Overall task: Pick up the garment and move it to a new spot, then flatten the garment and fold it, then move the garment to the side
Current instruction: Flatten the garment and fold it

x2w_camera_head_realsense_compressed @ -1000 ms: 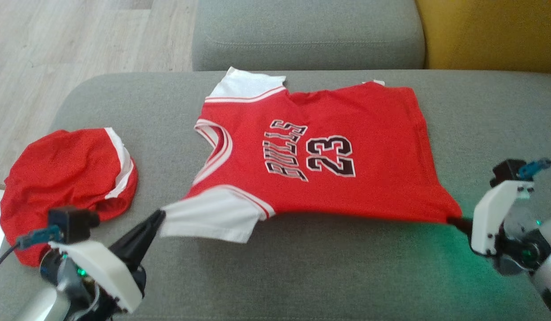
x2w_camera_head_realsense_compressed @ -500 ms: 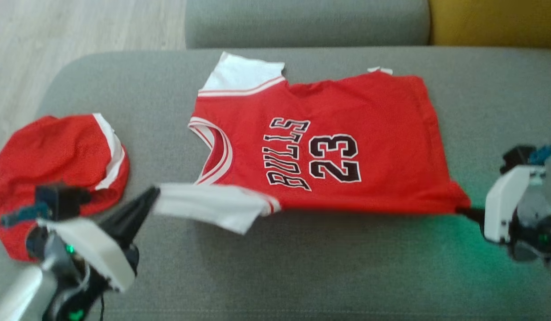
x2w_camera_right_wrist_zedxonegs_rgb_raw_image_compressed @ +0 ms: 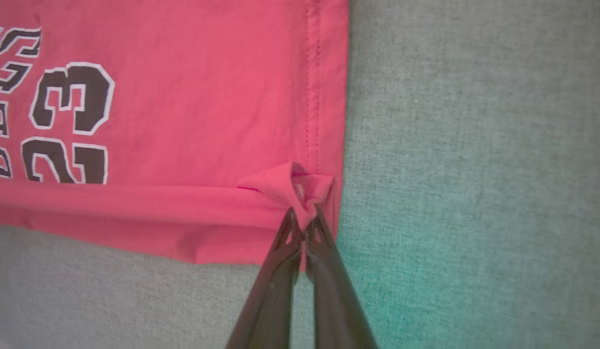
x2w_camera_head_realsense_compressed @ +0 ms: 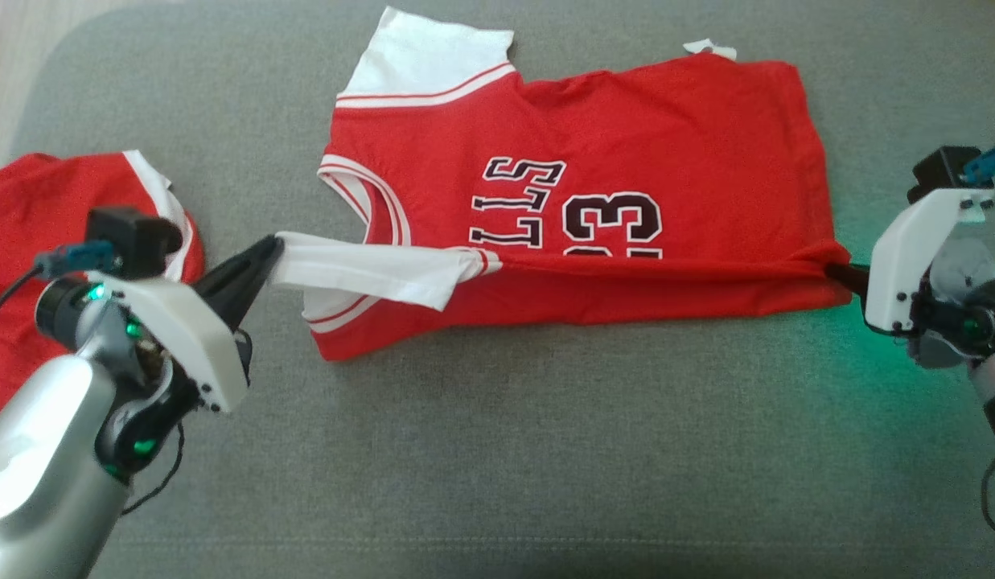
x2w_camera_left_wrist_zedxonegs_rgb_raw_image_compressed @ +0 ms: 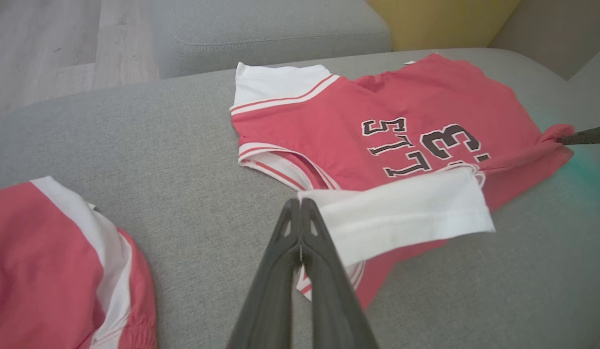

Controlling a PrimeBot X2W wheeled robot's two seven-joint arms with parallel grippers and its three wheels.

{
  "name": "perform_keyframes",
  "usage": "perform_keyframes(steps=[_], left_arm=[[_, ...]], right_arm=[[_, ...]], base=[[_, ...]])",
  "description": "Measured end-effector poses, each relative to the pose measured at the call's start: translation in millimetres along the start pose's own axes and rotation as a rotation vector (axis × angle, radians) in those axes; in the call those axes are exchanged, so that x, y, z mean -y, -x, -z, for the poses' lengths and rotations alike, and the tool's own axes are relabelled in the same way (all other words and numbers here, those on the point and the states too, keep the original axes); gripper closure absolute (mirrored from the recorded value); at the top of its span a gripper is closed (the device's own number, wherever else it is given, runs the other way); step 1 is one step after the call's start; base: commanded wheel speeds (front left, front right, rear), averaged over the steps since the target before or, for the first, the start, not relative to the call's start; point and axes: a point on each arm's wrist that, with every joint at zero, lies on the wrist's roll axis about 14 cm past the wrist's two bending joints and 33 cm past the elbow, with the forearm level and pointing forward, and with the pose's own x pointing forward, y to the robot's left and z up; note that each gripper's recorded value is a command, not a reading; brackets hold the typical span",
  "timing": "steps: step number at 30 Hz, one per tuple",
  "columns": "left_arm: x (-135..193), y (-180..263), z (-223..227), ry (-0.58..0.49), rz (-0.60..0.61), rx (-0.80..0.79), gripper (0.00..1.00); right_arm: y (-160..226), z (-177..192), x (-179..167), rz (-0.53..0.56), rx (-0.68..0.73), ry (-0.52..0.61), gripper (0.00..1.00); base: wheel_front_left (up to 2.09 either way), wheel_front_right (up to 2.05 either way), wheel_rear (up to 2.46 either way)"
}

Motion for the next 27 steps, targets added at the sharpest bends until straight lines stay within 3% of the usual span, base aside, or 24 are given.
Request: perform_keyframes(steps=[10, 11, 12, 13, 14, 15, 21, 27], left_arm=[[-10, -27, 13, -0.003, -0.016, -0.035, 1.00], [-11, -29, 13, -0.002, -0.017, -0.034, 1.00], [-12, -32, 13, -0.002, -0.018, -0.031, 1.00], [-13, -34, 12, 0.001, -0.022, -0.026, 0.71], [-14, -37, 11, 0.003, -0.027, -0.016, 0.15], [-16, -39, 9, 0.005, -0.035, -0.005, 0.00], [-29, -45, -9, 0.030, -0.122, 0.098, 0.00], [-41, -32, -60, 0.127, -0.238, 0.374, 0.00]], right_arm=[[-17, -10, 0, 0.012, -0.010, -0.004, 1.00], [-18, -15, 0, 0.013, 0.011, 0.000, 0.11], [-19, -21, 0, 0.019, 0.037, 0.008, 0.00], [-20, -26, 0, 0.021, 0.064, 0.010, 0.00], [-20, -32, -1, 0.021, 0.087, 0.014, 0.00], [-20, -36, -3, 0.018, 0.110, 0.013, 0.00], [-8, -72, -7, 0.020, 0.334, 0.025, 0.00], [25, -113, -26, -0.014, 0.637, 0.050, 0.00]], base=[[0.00, 0.00, 0.00], [0.00, 0.00, 0.00], [0.00, 0.00, 0.00], [0.00, 0.00, 0.00], [0.00, 0.00, 0.00], [0.00, 0.00, 0.00], [0.00, 0.00, 0.00], [0.00, 0.00, 0.00]])
